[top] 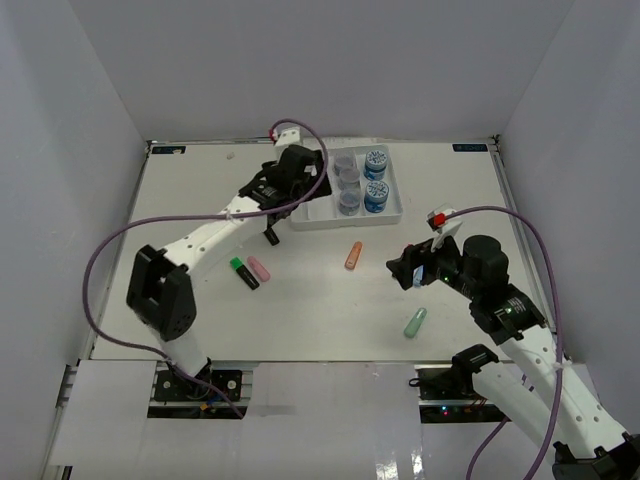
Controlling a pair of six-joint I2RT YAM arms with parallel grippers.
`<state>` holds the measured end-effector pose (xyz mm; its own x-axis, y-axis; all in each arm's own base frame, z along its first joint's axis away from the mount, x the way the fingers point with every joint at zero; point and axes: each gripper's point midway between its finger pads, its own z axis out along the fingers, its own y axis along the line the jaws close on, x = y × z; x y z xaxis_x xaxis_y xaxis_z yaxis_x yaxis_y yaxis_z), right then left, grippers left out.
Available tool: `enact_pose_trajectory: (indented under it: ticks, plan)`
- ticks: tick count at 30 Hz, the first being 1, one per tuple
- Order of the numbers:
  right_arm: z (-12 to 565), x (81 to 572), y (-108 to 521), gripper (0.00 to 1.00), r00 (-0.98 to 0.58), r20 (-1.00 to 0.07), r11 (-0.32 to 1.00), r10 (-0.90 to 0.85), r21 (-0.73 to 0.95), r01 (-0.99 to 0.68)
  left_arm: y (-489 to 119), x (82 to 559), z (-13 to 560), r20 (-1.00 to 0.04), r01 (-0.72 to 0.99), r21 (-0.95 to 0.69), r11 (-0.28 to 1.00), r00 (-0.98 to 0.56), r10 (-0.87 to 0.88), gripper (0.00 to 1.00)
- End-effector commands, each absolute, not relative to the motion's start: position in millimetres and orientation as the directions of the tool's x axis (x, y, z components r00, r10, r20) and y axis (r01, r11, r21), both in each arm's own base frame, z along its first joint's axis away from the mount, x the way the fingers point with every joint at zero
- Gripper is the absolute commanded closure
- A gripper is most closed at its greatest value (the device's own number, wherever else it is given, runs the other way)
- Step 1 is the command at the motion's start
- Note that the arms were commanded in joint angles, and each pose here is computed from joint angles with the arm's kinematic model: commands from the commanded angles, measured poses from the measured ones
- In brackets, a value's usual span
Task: Sort the stationery into containers
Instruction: Place the stationery in the storage box, then pick up the pen from the center of the board.
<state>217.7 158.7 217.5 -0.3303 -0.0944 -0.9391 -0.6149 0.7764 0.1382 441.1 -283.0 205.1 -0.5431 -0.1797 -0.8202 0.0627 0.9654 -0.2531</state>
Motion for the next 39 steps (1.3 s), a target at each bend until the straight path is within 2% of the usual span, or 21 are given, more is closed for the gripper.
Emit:
enact_pose_trajectory:
  ticks: [1, 5, 9, 12, 19, 28, 33, 39]
  plan:
    - [220.8, 214.9, 160.3, 0.10, -0.306, -0.947, 0.764, -0.095, 0.128, -0.633, -204.3, 401.3, 206.7, -0.795, -0.246, -0.268, 0.931, -0.490, -0.358, 0.02]
    - [221.3, 213.3, 162.7, 0.10, -0.295, -0.951, 0.752, -0.090, 0.129, -0.647, -125.9, 342.2, 155.9, -0.712, -0.439, -0.223, 0.870, -0.537, -0.453, 0.02]
    - [219.4, 211.7, 164.6, 0.10, -0.294, -0.952, 0.743, -0.086, 0.135, -0.656, -87.1, 300.8, 116.4, -0.639, -0.548, -0.203, 0.812, -0.555, -0.533, 0.04]
    - [217.6, 211.3, 164.7, 0.10, -0.293, -0.952, 0.742, -0.086, 0.135, -0.657, -73.0, 282.6, 95.9, -0.601, -0.597, -0.196, 0.778, -0.554, -0.576, 0.10]
    - [213.7, 210.6, 164.1, 0.10, -0.297, -0.951, 0.743, -0.086, 0.137, -0.655, -66.8, 275.6, 58.3, -0.544, -0.643, -0.118, 0.757, -0.595, -0.591, 0.17]
    - [210.2, 209.8, 162.5, 0.10, -0.300, -0.950, 0.748, -0.087, 0.137, -0.649, -81.7, 287.0, 45.3, -0.522, -0.616, -0.183, 0.766, -0.599, -0.607, 0.22]
    - [208.3, 210.8, 161.4, 0.10, -0.303, -0.949, 0.754, -0.089, 0.135, -0.643, -81.6, 281.2, 26.8, -0.492, -0.621, -0.139, 0.771, -0.632, -0.598, 0.24]
    - [206.5, 210.6, 159.5, 0.10, -0.302, -0.949, 0.759, -0.088, 0.132, -0.637, -77.4, 271.6, 12.6, -0.475, -0.637, -0.102, 0.764, -0.643, -0.600, 0.33]
